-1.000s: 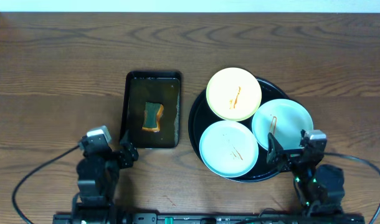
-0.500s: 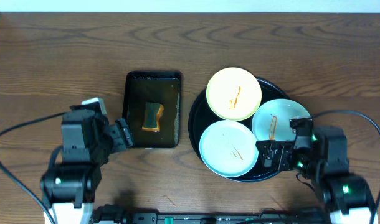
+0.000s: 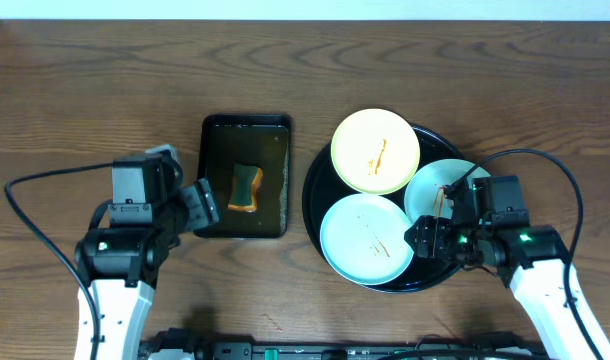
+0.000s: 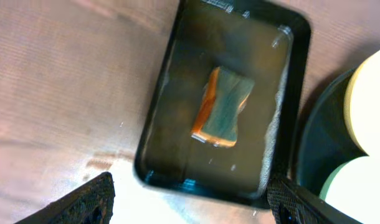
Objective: Clean dirty plates on tray and stack at the side
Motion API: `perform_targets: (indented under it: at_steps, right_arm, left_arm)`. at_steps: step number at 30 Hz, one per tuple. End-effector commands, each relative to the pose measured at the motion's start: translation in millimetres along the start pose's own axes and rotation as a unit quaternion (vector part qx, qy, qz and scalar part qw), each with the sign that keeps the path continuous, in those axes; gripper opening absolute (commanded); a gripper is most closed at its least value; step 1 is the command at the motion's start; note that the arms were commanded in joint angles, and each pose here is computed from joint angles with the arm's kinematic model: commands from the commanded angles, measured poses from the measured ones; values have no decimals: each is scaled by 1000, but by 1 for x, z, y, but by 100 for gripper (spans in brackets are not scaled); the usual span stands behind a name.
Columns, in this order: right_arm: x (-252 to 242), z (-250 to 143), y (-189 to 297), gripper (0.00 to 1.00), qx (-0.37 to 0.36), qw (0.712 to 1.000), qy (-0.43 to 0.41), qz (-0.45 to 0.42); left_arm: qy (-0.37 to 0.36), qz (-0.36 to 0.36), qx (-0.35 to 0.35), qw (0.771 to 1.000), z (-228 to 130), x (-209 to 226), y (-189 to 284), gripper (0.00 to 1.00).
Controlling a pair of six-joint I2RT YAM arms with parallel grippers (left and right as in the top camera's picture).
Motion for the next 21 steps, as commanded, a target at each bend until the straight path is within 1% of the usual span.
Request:
perform_targets:
  at_steps: [1, 4, 6, 7, 9, 14, 18, 21]
  right_arm:
    - [-7, -8, -10, 71, 23, 999, -33, -19]
    - [-10, -11, -17, 66, 37, 998, -38, -24]
    - [-12, -12, -21, 60, 43, 998, -40, -25]
    - [-13, -11, -25, 53, 46, 998, -41, -26]
    - [-15, -11, -30, 50, 48, 998, -42, -26]
    - [-17, -11, -42, 49, 61, 996, -51, -27]
    - [-14, -11, -54, 50, 73, 996, -46, -27]
    - [-13, -10, -62, 47, 78, 995, -49, -27]
  left_arm:
    - [6, -21, 1, 1000, 8, -9, -3, 79]
    - [7, -17, 10, 1000, 11, -10, -16, 79]
    - [7, -10, 22, 1000, 12, -9, -27, 79]
    - [7, -5, 29, 1000, 11, -9, -33, 78]
    - [8, 1, 42, 999, 10, -8, -44, 78]
    - [-31, 6, 77, 997, 2, -16, -74, 78]
    - [-45, 6, 94, 995, -4, -23, -95, 78]
    - [-50, 7, 101, 994, -7, -26, -105, 78]
Point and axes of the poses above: each gripper's point midway between its finger pads, its own y axis back along the fingers, its own x axis along the line the jaws close on, z = x × y, the point moved 3 cm from there along y, back along the fingers, and after that the axes turned 12 degrees about y, right-handed, at the moved point
